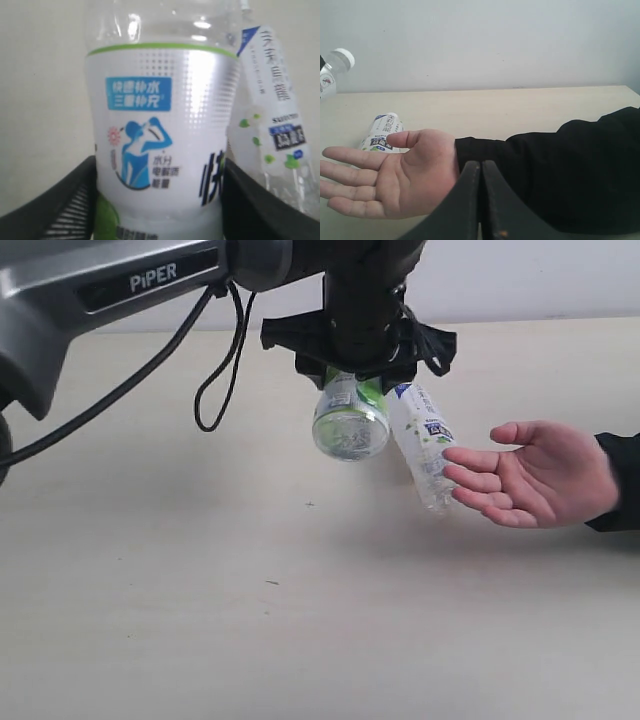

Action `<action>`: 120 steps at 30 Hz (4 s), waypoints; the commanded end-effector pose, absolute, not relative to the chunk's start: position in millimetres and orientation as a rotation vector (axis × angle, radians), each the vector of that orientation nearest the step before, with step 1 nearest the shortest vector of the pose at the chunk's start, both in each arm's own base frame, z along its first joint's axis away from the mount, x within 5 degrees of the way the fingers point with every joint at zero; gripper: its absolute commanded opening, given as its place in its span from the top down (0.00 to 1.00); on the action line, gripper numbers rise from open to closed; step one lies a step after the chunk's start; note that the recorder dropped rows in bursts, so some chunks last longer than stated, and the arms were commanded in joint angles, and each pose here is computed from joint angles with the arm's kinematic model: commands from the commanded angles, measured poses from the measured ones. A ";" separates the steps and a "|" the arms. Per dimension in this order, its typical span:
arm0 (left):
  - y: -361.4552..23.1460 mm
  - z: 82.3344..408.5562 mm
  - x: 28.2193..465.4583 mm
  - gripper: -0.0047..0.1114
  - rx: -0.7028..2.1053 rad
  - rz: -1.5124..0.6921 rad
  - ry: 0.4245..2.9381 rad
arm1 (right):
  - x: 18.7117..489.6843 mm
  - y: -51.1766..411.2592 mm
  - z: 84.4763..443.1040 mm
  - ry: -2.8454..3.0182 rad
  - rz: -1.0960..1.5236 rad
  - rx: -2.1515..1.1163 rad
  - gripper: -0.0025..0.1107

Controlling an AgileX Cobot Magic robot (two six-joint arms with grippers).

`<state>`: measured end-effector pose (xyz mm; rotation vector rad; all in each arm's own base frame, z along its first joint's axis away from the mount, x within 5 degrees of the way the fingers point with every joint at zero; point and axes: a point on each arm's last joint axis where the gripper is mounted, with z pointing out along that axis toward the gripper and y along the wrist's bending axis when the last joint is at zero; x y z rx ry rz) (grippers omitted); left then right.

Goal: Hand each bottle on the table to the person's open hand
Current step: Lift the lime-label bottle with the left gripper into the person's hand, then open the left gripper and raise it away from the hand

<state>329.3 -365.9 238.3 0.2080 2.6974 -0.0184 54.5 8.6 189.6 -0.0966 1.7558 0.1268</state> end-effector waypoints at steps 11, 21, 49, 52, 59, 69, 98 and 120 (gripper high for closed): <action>-386.2 324.2 264.1 0.96 0.164 -0.287 2.540 | 54.4 8.2 189.0 1.750 0.121 -0.094 0.98; -416.0 328.4 238.6 0.96 0.096 -0.571 2.512 | 54.4 8.2 189.0 1.750 0.121 -0.094 0.98; -468.8 222.0 237.7 0.96 0.022 -0.642 2.663 | 54.4 8.2 189.0 1.750 0.121 -0.094 0.98; -468.7 222.0 237.7 0.96 0.025 -0.641 2.663 | 54.4 8.2 189.0 1.750 0.121 -0.094 0.98; -468.8 222.0 237.6 0.94 0.030 -0.641 2.663 | 54.4 8.2 189.0 1.750 0.121 -0.094 0.98; -468.9 222.0 237.4 0.38 0.075 -0.632 2.658 | 54.4 8.2 189.0 1.750 0.121 -0.094 0.98; -407.2 338.7 227.7 0.19 0.385 -0.414 2.491 | 54.4 8.2 189.0 1.750 0.121 -0.094 0.98; -333.6 368.4 201.3 0.96 0.541 -0.217 2.415 | 54.4 8.2 189.0 1.750 0.121 -0.094 0.98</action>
